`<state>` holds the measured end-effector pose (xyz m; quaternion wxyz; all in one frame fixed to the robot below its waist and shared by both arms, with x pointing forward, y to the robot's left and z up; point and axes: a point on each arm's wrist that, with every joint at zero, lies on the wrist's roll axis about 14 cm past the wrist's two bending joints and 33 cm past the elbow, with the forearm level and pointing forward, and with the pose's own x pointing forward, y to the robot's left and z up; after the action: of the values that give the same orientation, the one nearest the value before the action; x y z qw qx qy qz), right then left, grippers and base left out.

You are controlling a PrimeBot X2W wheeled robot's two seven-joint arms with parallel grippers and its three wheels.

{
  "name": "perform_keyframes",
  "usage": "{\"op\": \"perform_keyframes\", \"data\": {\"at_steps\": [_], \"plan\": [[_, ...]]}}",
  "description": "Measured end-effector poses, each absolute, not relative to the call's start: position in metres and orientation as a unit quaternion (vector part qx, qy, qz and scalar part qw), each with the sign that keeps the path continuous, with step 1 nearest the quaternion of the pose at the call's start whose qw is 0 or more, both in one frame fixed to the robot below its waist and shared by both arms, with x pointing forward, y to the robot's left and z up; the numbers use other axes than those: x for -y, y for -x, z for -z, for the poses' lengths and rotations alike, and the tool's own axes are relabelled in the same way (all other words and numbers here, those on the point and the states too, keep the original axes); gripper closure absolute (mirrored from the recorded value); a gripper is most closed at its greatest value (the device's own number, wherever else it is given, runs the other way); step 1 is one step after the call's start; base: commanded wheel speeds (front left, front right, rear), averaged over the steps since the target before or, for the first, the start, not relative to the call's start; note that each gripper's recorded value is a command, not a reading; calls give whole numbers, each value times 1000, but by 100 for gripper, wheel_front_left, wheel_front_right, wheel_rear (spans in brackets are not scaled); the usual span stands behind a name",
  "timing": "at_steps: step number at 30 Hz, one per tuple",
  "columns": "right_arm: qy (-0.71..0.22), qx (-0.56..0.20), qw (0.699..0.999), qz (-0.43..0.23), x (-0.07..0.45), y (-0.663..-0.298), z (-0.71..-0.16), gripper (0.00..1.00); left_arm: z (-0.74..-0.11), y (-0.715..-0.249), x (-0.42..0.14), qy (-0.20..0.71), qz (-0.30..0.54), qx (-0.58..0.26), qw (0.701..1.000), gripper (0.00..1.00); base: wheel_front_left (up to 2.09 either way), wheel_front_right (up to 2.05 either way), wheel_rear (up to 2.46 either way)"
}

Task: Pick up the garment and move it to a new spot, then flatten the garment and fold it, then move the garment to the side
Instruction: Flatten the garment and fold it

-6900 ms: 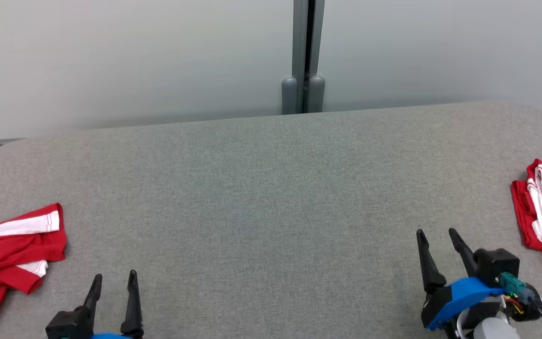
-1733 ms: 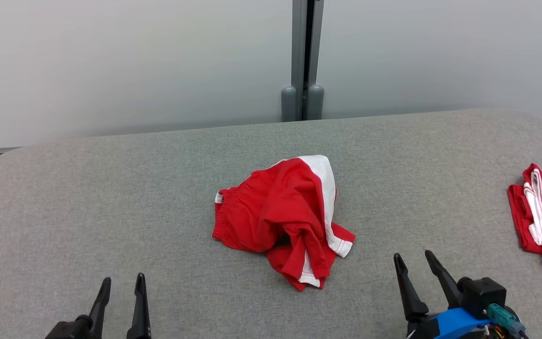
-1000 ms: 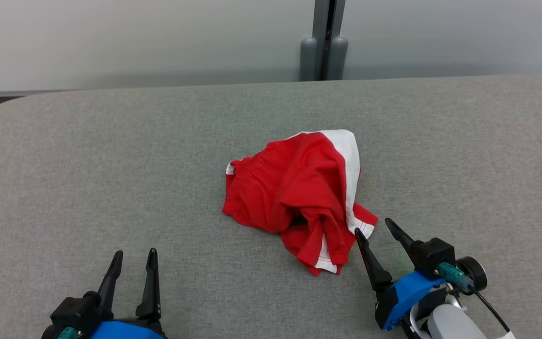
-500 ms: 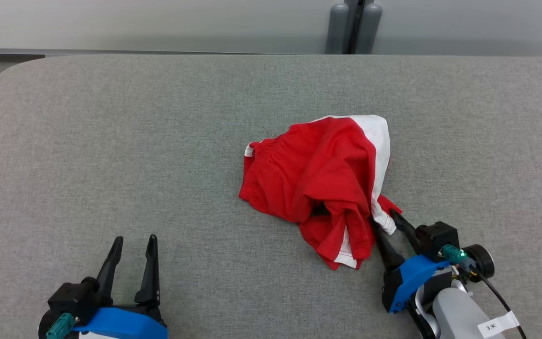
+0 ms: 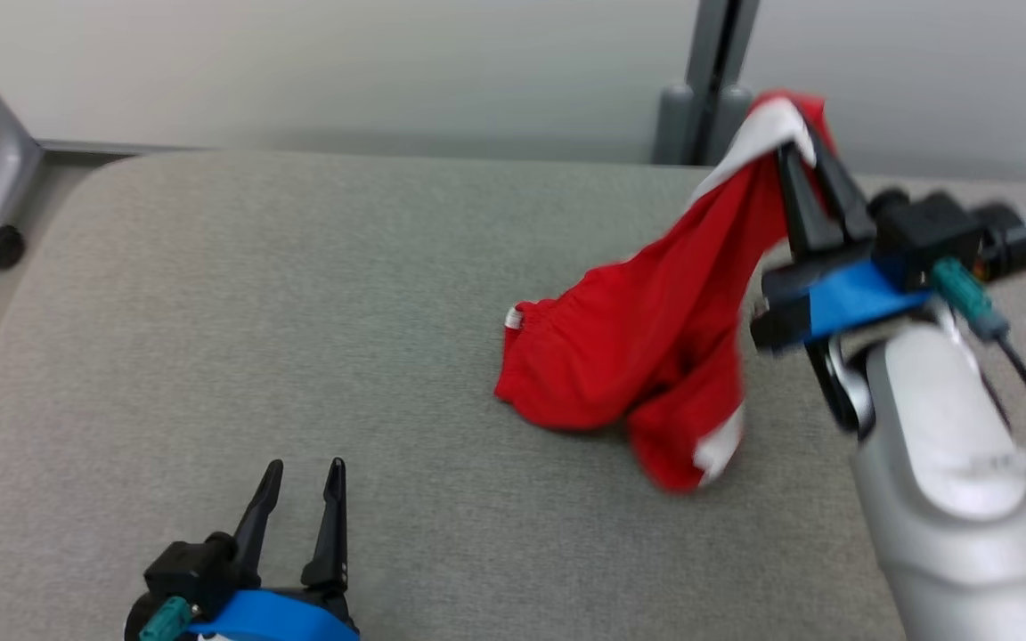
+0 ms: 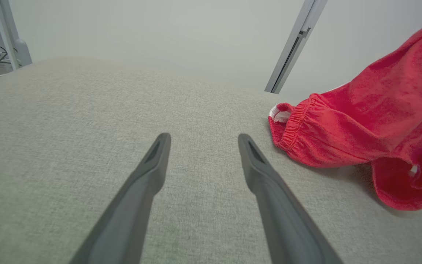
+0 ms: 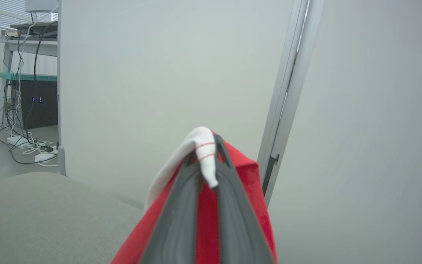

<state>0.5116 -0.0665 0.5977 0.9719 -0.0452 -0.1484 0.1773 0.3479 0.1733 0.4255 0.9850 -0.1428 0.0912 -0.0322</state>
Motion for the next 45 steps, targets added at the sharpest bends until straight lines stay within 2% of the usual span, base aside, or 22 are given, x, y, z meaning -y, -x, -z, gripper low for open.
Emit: {"op": "perform_keyframes", "data": {"at_steps": [3,6,9,12,14,16,20,23,26,27,30,33,41,45], "plan": [[56,244,943,-218,28,-510,-677,100,-429,-336,-177,142,24,-85,986,0,0,0,0],[47,320,908,-265,-12,-491,-742,100,-432,-325,-181,141,14,-80,987,0,0,0,0],[35,370,877,-306,-40,-466,-783,100,-433,-318,-187,139,2,-76,987,0,0,0,0],[30,388,862,-325,-50,-451,-798,100,-431,-312,-190,139,-3,-78,987,0,0,0,0],[33,379,865,-327,-51,-449,-790,100,-429,-309,-189,139,-4,-81,987,0,0,0,0],[32,347,882,-319,-42,-456,-765,100,-427,-308,-189,141,-7,-83,986,0,0,0,0],[29,253,931,-262,3,-473,-687,100,-423,-310,-183,141,2,-90,986,0,0,0,0],[41,148,967,-205,50,-472,-600,99,-422,-315,-179,139,10,-93,986,0,0,0,0],[63,38,987,-145,102,-453,-516,51,-422,-320,-172,139,21,-95,985,0,0,0,0],[72,8,990,-122,121,-446,-496,0,-421,-322,-170,138,25,-97,985,0,0,0,0],[86,-53,993,-60,171,-426,-457,0,-421,-327,-161,136,41,-99,985,0,0,0,0],[91,-70,993,-28,194,-416,-447,0,-422,-331,-154,134,54,-98,985,0,0,0,0],[54,-42,998,-8,203,-409,-462,0,-427,-335,-128,144,97,-97,980,0,0,0,0],[41,-34,998,-15,197,-407,-465,0,-421,-321,-86,176,160,-123,964,0,0,0,0]]}}
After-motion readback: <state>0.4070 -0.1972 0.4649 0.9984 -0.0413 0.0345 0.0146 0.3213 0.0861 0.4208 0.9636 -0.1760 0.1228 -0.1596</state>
